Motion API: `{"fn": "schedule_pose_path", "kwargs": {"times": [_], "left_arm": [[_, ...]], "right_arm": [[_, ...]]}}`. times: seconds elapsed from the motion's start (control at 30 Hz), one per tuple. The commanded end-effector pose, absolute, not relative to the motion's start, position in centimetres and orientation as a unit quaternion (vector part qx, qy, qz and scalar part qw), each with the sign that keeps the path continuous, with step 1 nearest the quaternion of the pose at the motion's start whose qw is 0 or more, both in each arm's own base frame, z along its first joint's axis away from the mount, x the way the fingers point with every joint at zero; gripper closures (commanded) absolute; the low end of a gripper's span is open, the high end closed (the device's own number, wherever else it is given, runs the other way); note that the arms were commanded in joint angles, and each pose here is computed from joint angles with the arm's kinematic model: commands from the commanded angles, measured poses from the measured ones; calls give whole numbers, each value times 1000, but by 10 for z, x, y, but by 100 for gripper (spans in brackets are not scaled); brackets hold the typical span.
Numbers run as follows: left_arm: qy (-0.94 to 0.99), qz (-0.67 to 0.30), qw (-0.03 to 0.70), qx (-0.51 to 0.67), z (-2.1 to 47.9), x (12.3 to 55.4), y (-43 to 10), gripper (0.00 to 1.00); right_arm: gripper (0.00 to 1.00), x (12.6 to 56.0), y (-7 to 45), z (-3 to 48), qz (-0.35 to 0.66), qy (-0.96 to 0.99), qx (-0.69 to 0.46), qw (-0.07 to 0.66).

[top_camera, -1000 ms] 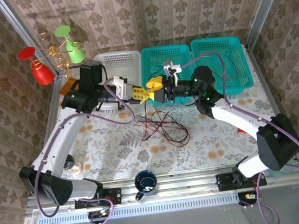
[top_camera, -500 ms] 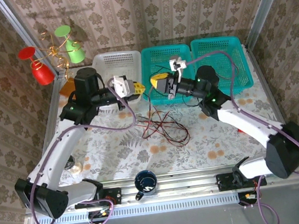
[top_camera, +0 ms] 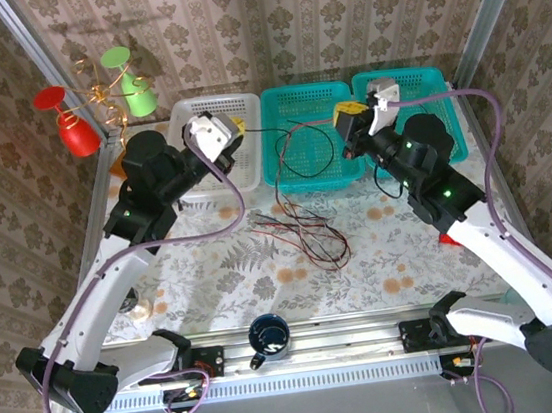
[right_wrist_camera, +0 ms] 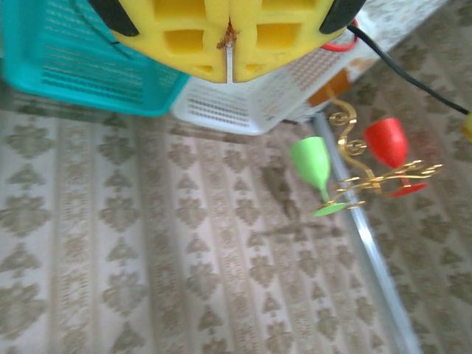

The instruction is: Untangle the cables

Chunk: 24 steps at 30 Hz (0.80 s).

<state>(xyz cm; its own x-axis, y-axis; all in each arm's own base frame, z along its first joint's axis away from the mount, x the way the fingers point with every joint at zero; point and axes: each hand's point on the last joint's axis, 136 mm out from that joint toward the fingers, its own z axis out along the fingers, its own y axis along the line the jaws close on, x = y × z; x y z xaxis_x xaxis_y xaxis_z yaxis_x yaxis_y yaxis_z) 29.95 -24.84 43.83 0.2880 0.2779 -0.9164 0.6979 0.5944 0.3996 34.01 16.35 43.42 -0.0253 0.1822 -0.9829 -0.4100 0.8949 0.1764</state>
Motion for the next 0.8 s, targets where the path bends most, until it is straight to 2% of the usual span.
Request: {"fn": "schedule_pose_path", "kwargs": {"times": [0.0,0.13,0.37,0.77], "left_arm": [[601,-110,714,342,465,315,-221,100],[621,-81,718,304,466,324,-205,100],[642,-50,733,218,474,335,-164,100],[677,-32,711,185,455,335,-111,100]], "right_arm": [[100,338,121,450,110,686,-40,718],[100,333,98,461,50,678,-17,733],[100,326,69,470,6,665,11,746],[100,315,-5,465,-90,662,110,735]]}}
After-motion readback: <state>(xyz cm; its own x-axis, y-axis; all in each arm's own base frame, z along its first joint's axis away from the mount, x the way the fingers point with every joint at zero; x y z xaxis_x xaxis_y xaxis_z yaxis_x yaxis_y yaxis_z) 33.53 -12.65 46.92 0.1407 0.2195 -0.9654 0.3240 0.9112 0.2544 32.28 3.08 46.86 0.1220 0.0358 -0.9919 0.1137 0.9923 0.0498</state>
